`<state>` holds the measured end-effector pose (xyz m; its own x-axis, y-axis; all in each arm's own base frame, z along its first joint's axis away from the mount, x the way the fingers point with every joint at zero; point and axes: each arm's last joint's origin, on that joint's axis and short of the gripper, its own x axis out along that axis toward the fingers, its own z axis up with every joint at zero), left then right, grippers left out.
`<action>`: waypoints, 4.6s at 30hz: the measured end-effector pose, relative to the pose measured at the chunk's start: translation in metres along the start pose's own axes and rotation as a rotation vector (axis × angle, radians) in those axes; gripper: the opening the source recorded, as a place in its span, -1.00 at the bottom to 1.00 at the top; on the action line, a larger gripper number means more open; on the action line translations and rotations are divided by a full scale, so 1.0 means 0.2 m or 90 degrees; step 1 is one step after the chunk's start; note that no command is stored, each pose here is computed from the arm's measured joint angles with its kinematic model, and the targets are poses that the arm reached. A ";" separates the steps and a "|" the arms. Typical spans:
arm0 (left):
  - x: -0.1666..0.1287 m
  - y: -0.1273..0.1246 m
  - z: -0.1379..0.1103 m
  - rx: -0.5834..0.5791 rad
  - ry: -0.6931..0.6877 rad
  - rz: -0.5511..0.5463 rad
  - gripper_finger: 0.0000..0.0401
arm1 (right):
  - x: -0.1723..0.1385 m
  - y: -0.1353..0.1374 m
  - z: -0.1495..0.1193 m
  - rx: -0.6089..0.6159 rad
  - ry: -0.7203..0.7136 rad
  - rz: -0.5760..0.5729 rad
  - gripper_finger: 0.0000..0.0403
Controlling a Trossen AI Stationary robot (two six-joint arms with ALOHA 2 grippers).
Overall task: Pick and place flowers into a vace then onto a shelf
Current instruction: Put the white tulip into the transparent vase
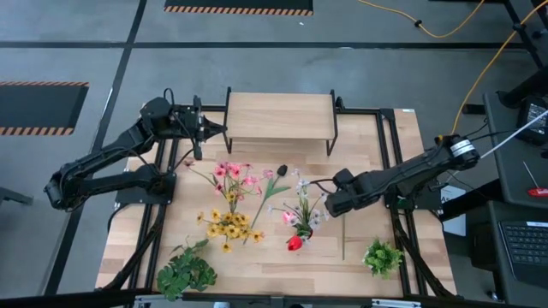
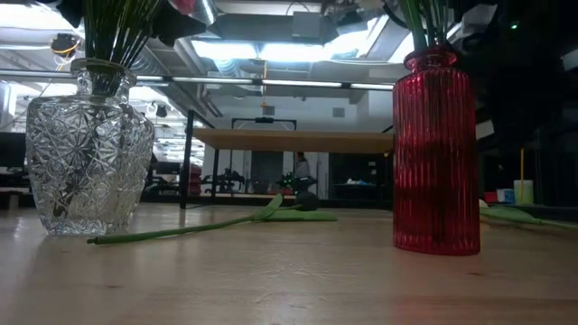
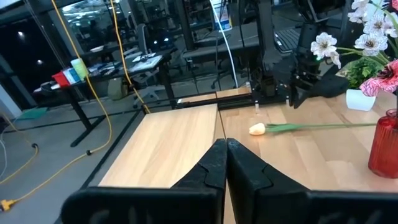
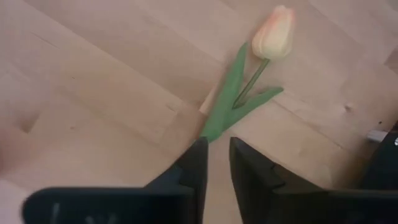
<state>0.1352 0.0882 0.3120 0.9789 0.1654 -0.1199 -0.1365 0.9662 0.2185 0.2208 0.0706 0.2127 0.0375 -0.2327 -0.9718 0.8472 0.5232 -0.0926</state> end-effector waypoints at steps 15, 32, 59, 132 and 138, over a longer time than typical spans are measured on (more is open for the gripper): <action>0.00 -0.01 -0.04 -0.024 0.048 -0.014 -0.98 | 0.07 0.00 -0.03 0.039 0.000 -0.006 -0.01; 0.00 -0.01 -0.04 0.002 0.052 -0.016 -0.96 | 0.25 -0.01 -0.11 0.110 -0.006 0.053 0.00; 0.00 -0.02 -0.05 -0.001 0.057 -0.018 -0.97 | 0.41 -0.06 -0.21 0.201 -0.029 0.034 -0.42; 0.32 0.07 -0.08 -0.093 -0.030 -0.036 -0.72 | -0.19 -0.18 0.65 -0.355 -0.838 0.531 -0.98; 0.38 0.07 -0.08 -0.096 -0.055 -0.045 -0.54 | -0.15 -0.16 0.73 -0.376 -0.891 0.563 -0.98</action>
<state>0.2042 0.1178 0.2897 0.9954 0.0848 -0.0454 -0.0818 0.9946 0.0640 0.2692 -0.0588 0.2773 0.9941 -0.0398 0.1009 0.0455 0.9975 -0.0546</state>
